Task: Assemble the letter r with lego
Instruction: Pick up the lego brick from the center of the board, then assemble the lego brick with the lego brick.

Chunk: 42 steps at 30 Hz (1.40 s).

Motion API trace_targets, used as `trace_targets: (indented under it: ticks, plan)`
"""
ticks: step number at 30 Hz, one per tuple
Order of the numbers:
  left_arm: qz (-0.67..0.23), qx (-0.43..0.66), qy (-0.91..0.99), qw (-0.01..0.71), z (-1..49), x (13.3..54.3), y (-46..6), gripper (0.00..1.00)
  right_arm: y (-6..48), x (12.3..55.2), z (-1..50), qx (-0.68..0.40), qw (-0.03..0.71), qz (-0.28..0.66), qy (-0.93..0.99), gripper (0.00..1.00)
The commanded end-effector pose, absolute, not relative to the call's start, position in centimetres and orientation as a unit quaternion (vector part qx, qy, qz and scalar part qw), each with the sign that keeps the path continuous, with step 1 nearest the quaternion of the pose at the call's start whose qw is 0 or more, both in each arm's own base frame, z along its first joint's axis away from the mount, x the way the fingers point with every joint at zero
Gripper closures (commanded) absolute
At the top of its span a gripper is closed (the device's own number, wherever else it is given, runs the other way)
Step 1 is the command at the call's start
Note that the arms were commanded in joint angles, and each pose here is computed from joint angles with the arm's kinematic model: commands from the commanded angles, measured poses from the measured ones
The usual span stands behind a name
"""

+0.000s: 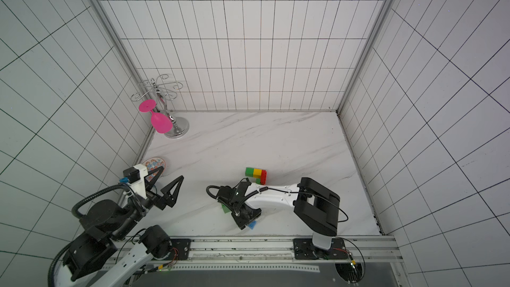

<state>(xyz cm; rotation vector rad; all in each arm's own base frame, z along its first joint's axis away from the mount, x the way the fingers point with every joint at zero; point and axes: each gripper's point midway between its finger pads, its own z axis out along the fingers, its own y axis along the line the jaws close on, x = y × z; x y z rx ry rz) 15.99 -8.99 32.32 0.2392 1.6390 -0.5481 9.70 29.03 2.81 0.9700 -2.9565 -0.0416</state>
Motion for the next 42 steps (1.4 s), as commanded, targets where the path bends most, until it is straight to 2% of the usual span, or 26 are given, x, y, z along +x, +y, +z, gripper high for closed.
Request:
trace_targets:
  ticks: [1,9,11,16,17,23,26,36,42]
  plan:
    - [-0.248,0.099,0.715,0.647,32.5,15.9,-9.0,0.03,27.6,9.6,2.1,0.294,0.021,0.024,-0.955,0.53]
    - [-0.248,0.1,0.715,0.646,32.4,16.0,-9.0,0.03,27.6,9.5,1.2,0.296,0.037,0.04,-0.954,0.56]
    - [-0.248,0.1,0.716,0.645,32.4,16.0,-9.0,0.03,27.5,9.6,1.2,0.296,0.038,0.043,-0.953,0.64]
    - [-0.247,0.1,0.716,0.645,32.4,16.0,-9.1,0.03,27.4,9.9,2.9,0.29,0.024,0.04,-0.956,0.98]
    - [-0.246,0.1,0.718,0.644,32.3,16.1,-9.1,0.03,27.5,10.2,3.6,0.286,0.015,0.037,-0.957,1.0]
    - [-0.242,0.104,0.73,0.631,31.9,16.7,-9.6,0.04,27.1,13.6,9.2,0.208,-0.065,0.015,-0.976,1.0]
    - [-0.244,0.109,0.736,0.622,31.7,16.9,-10.1,0.04,26.5,15.5,10.5,0.145,-0.076,-0.004,-0.987,1.0]
    - [-0.251,0.107,0.739,0.615,31.1,17.0,-10.4,0.04,26.0,18.3,9.3,0.039,-0.085,-0.001,-0.996,1.0]
    - [-0.252,0.109,0.741,0.613,30.8,17.1,-10.6,0.04,27.2,19.0,8.2,0.027,-0.091,-0.015,-0.995,1.0]
